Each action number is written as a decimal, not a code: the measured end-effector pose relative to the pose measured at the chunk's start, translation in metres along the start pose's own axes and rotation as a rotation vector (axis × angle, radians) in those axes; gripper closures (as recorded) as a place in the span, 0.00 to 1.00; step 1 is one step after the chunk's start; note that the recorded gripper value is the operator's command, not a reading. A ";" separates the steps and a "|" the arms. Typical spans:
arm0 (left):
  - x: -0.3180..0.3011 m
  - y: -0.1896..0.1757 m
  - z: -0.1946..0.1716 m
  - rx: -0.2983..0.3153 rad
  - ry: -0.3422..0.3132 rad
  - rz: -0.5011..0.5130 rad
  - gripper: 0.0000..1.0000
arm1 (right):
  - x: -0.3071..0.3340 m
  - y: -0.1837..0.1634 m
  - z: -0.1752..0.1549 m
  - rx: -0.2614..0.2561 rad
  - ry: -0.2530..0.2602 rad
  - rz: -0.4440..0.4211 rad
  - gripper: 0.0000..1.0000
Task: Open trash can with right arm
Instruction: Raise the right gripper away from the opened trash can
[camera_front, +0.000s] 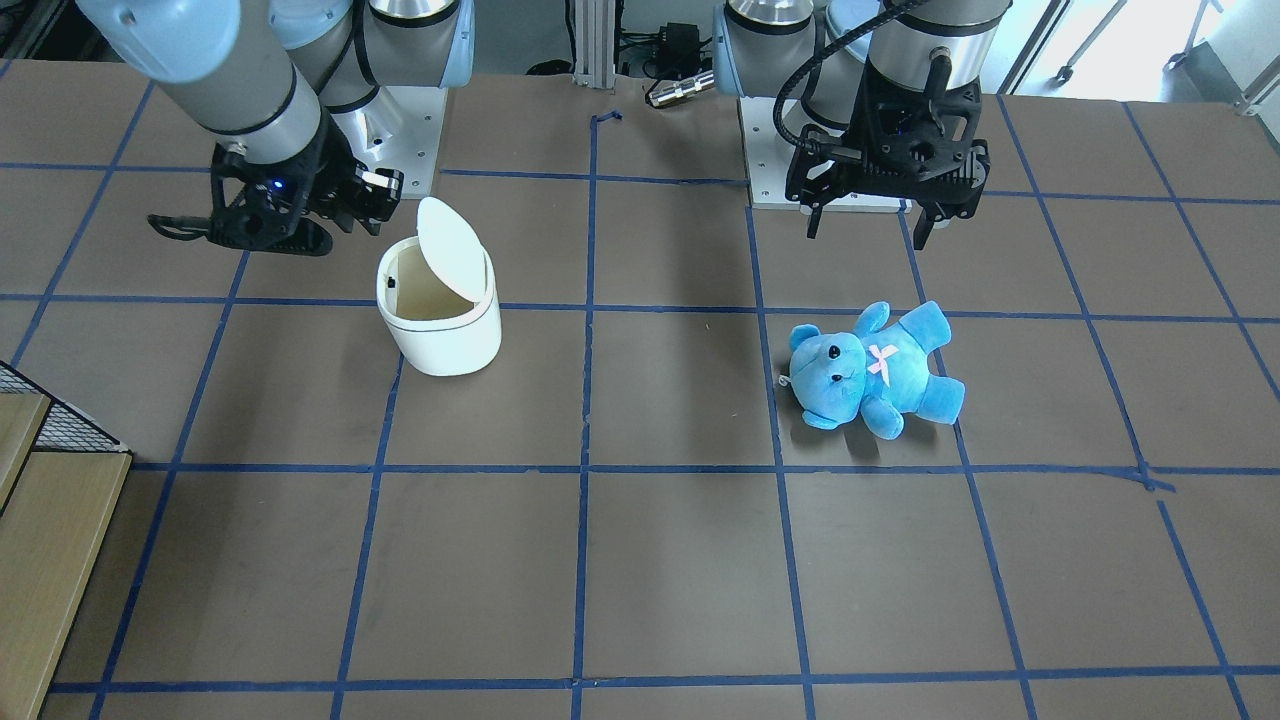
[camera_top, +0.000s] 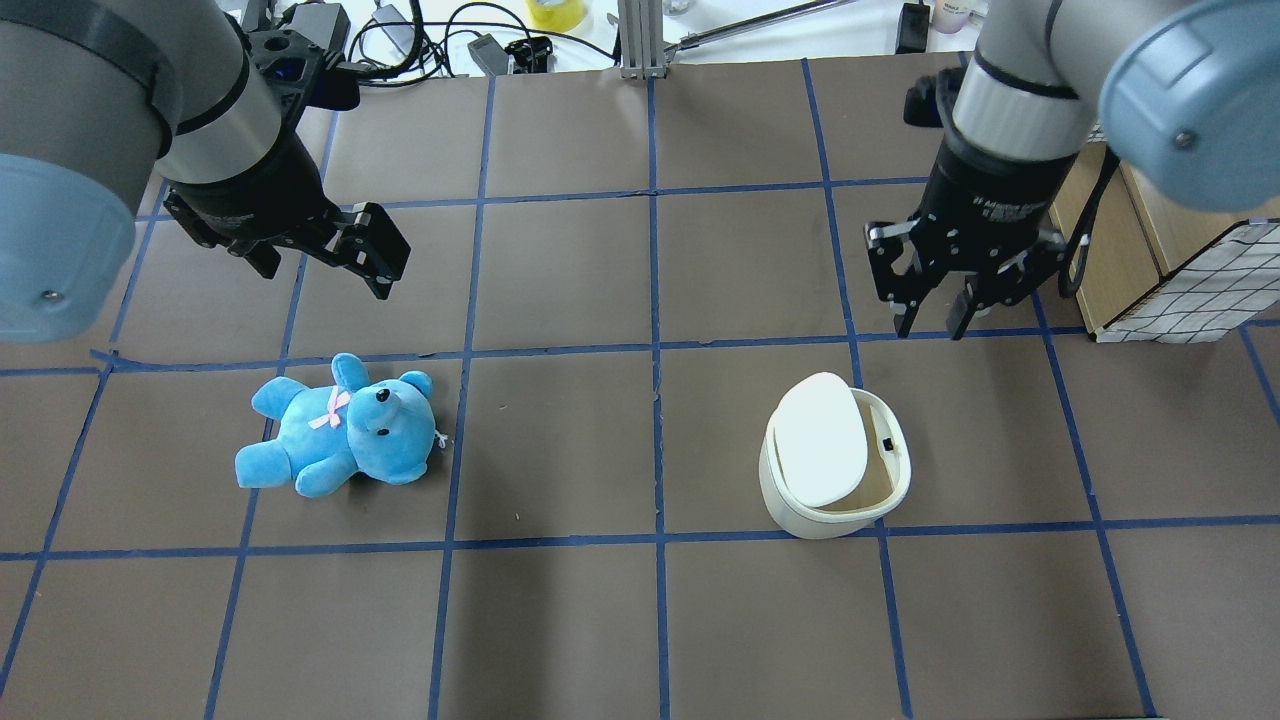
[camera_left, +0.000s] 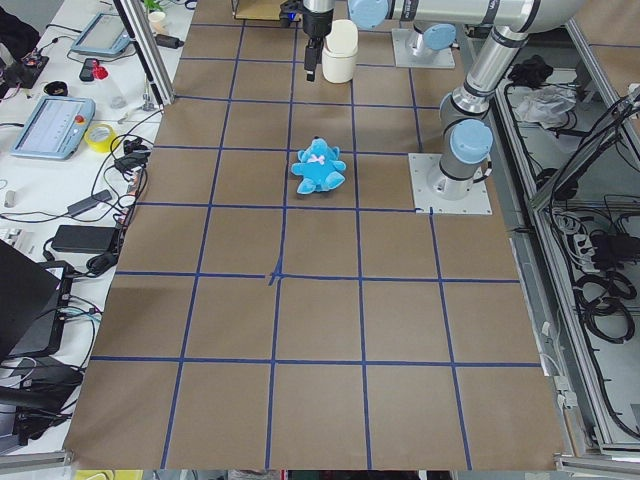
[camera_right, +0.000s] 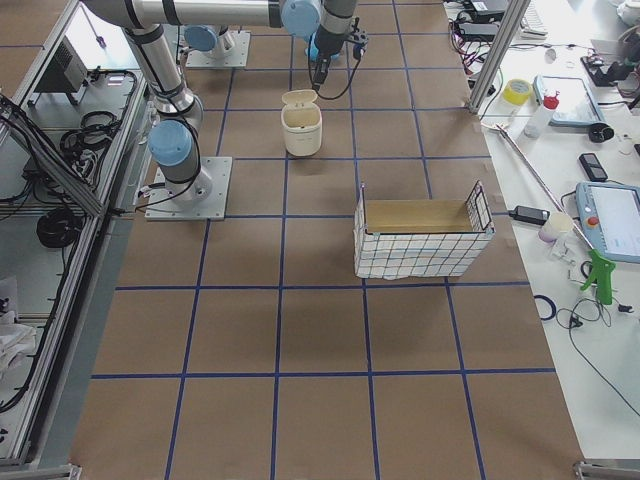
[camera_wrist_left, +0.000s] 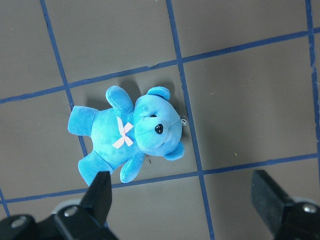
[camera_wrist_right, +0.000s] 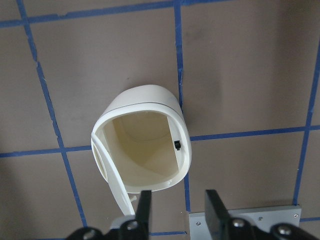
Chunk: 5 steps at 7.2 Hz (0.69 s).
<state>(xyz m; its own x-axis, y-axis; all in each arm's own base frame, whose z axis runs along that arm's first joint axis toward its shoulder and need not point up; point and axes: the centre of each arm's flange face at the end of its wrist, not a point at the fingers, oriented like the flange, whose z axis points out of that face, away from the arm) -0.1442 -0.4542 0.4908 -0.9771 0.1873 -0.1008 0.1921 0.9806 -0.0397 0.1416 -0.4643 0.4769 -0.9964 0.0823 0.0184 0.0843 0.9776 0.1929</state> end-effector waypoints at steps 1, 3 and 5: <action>0.000 0.000 0.000 0.000 0.000 0.000 0.00 | 0.005 0.000 -0.020 0.049 0.044 0.002 0.00; 0.000 0.000 0.000 0.000 0.000 0.000 0.00 | 0.010 -0.002 -0.033 0.105 0.080 0.015 0.00; 0.000 0.000 0.000 0.000 0.000 0.000 0.00 | 0.012 -0.005 -0.034 0.115 0.074 0.020 0.00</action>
<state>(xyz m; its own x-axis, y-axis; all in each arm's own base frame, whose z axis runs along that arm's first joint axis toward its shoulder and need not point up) -0.1442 -0.4542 0.4908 -0.9771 0.1873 -0.1008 0.1921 0.9806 -0.0398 0.1297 -0.4747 0.5096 -0.9913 0.0919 0.0938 0.0994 0.9920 0.0781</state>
